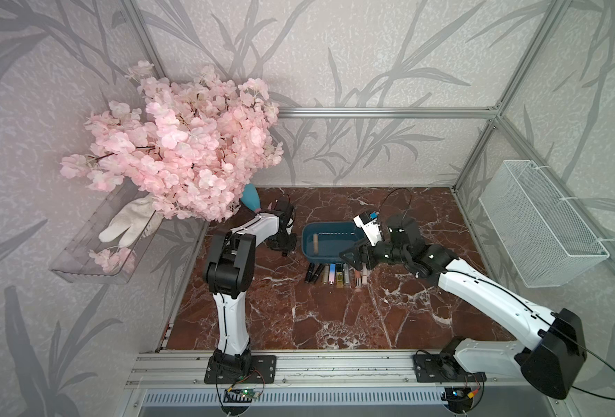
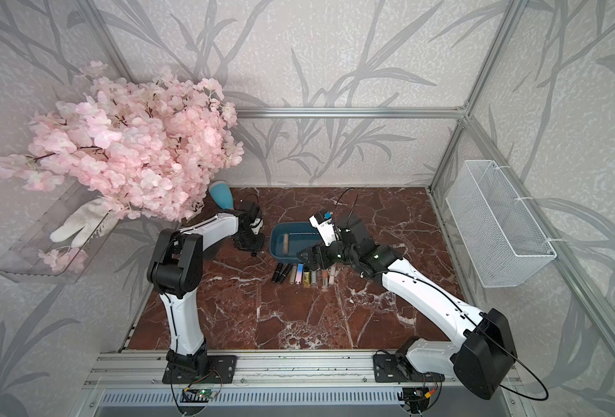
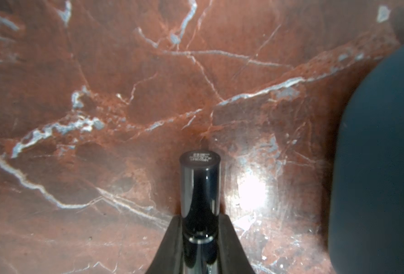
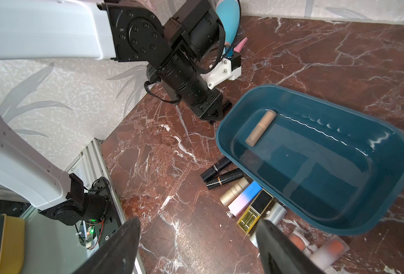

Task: Put the lipstick into the storage box
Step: Pick up the lipstick at the center of the board.

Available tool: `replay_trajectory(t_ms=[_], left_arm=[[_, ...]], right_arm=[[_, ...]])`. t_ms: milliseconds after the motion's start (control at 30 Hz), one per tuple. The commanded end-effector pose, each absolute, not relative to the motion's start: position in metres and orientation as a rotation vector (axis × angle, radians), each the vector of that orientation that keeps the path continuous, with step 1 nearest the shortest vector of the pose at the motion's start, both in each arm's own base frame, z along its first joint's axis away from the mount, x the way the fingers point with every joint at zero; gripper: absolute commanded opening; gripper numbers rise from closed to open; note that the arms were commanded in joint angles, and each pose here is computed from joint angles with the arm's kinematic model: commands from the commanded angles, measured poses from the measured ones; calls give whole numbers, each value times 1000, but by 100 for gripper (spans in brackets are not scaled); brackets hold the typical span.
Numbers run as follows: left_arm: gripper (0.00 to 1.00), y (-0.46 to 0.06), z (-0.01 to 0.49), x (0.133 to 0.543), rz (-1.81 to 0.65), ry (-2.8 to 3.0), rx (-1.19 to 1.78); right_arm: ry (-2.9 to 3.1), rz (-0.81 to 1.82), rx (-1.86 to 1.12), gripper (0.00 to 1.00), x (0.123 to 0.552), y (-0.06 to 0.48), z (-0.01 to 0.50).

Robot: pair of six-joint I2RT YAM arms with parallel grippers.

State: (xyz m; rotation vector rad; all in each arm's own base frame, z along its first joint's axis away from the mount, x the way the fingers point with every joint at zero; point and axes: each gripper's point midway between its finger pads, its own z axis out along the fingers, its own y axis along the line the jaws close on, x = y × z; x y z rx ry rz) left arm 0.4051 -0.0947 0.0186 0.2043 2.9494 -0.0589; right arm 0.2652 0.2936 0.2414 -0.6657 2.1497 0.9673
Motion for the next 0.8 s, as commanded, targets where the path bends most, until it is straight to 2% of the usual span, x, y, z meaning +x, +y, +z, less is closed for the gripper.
replay_trajectory(t_ms=[0, 533, 767], left_arm=[[13, -86, 13, 377, -30, 3037, 206], [13, -86, 98, 358, -122, 2884, 127], [14, -110, 145, 344, -368, 2788, 82]], right_arm=[[2104, 991, -661, 82, 265, 296, 257], [2123, 1054, -593, 82, 265, 299, 260], [2112, 1023, -614, 82, 259, 292, 265]])
